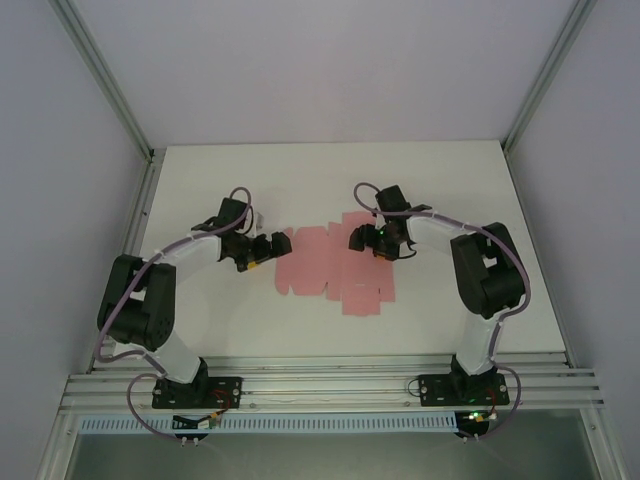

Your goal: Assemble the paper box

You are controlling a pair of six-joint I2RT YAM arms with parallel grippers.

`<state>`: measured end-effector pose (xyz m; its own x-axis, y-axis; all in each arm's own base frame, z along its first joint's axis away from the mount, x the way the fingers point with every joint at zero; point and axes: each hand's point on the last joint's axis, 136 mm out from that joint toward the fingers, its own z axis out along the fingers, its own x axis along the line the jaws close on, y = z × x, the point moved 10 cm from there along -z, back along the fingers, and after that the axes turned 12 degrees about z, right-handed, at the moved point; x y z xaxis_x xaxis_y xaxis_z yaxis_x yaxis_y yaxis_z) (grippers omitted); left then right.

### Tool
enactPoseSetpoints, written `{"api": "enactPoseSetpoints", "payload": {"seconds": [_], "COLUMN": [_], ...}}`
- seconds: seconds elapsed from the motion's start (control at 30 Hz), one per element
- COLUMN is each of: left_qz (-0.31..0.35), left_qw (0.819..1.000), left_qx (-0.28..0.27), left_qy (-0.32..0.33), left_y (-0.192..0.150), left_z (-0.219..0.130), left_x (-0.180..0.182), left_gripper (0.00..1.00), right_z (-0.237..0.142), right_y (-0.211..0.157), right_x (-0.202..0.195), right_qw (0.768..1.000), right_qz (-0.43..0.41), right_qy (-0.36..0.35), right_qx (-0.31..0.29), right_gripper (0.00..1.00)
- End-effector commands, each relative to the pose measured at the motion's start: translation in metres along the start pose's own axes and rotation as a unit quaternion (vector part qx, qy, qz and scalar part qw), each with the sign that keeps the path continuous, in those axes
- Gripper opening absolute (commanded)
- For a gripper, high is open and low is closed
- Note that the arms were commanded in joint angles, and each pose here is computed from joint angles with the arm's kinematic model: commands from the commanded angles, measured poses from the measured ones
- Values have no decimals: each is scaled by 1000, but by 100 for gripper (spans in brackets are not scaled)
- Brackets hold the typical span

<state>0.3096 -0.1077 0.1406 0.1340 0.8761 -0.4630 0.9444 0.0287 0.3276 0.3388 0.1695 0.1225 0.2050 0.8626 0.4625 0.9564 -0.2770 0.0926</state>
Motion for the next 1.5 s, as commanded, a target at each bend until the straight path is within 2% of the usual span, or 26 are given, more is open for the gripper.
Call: {"api": "enactPoseSetpoints", "payload": {"seconds": [0.0, 0.2, 0.3, 0.57, 0.77, 0.9, 1.03, 1.2, 1.4, 1.47], "left_qz": [-20, -6, -7, -19, 5, -8, -10, 6, -12, -13], "left_qw": [999, 996, 994, 991, 991, 989, 989, 981, 952, 948], "left_qx": [42, 80, 97, 93, 107, 109, 84, -9, -112, -124], "left_qy": [3, -49, -49, -96, -85, -96, -123, -196, -285, -293], "left_y": [-5, -12, -17, -13, -14, -12, -8, 0, 5, 5], "left_z": [5, 22, 30, 37, 34, 40, 37, 13, -13, -16], "left_x": [0, -17, -21, -36, -53, -54, -59, -72, -68, -67], "left_gripper": [100, 100, 100, 97, 97, 96, 94, 95, 95, 94], "right_z": [9, 16, 21, 26, 29, 32, 31, 30, 34, 34], "right_y": [-8, -13, -14, -19, -22, -22, -24, -24, -24, -24], "right_x": [-17, -22, -27, -31, -36, -36, -39, -39, -41, -41], "right_qw": [998, 998, 997, 997, 996, 996, 995, 996, 996, 996], "right_qz": [21, 28, 34, 42, 47, 49, 50, 45, 51, 51], "right_qy": [-58, -49, -65, -56, -63, -58, -74, -71, -67, -67], "right_qx": [20, 27, 32, 40, 44, 47, 44, 37, 38, 39], "right_gripper": [72, 73, 72, 72, 72, 72, 72, 72, 72, 72]}}
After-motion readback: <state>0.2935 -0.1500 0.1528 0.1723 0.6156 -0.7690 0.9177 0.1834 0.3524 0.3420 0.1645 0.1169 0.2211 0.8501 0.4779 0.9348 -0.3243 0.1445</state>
